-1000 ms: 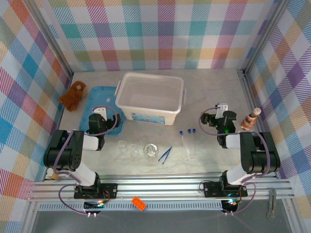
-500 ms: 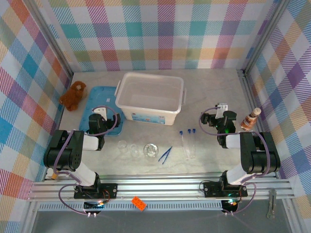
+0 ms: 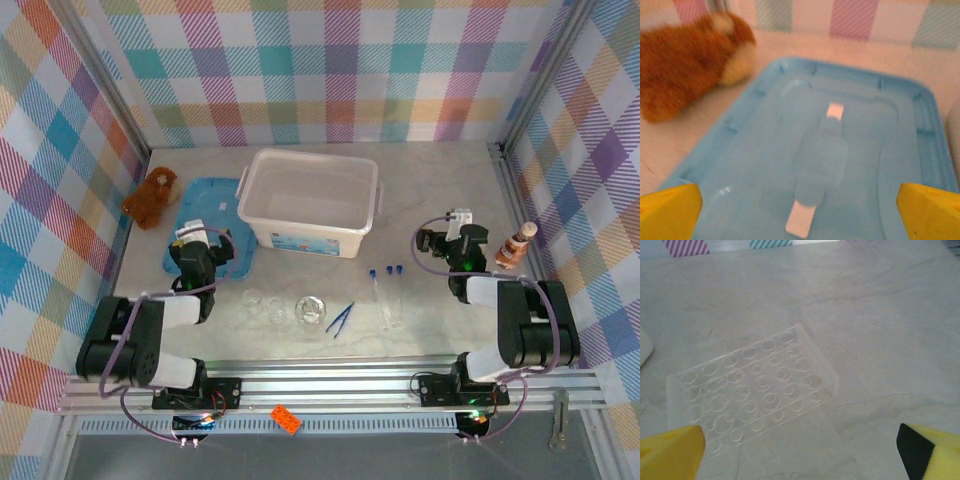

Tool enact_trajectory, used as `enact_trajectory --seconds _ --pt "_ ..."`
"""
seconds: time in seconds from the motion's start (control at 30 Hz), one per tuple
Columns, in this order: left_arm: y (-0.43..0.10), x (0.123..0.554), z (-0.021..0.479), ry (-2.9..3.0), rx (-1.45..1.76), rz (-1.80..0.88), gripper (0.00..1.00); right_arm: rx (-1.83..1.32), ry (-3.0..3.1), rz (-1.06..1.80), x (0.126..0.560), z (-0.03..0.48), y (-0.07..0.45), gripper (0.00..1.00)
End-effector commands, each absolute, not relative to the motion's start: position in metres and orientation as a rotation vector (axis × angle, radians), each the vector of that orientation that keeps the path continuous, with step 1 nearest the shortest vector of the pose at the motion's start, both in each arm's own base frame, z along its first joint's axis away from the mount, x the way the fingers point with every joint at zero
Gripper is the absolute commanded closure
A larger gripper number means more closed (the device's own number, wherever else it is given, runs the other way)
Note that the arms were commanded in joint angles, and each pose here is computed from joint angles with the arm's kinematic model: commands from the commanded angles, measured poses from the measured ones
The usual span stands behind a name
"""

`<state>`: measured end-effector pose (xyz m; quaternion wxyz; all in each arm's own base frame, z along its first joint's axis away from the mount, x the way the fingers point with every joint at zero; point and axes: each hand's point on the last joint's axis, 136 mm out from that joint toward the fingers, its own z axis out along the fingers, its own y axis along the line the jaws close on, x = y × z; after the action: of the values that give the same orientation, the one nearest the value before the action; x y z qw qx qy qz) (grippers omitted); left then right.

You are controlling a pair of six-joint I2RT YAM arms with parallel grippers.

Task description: Organize the chemistry lab equipment

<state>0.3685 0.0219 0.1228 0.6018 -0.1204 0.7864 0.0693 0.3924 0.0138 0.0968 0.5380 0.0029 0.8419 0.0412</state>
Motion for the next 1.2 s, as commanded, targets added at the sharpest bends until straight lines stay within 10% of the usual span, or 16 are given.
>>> enact_trajectory --seconds 0.0,0.5,0.93,1.17 --pt "0.035 0.359 0.151 1.743 -0.375 0.231 0.00 0.082 2.016 0.023 0.394 0.114 0.005 0.01" --pt "0.023 0.296 0.213 1.677 -0.636 -0.017 0.00 0.861 2.230 -0.211 0.341 0.141 -0.048 0.01" --pt "-0.064 0.298 0.210 1.953 -0.301 -0.255 0.00 0.376 2.383 0.006 0.295 0.161 0.047 0.01" --pt "-0.100 0.291 0.201 2.065 -0.169 -0.311 0.16 0.150 2.523 0.054 0.261 0.132 0.091 0.05"
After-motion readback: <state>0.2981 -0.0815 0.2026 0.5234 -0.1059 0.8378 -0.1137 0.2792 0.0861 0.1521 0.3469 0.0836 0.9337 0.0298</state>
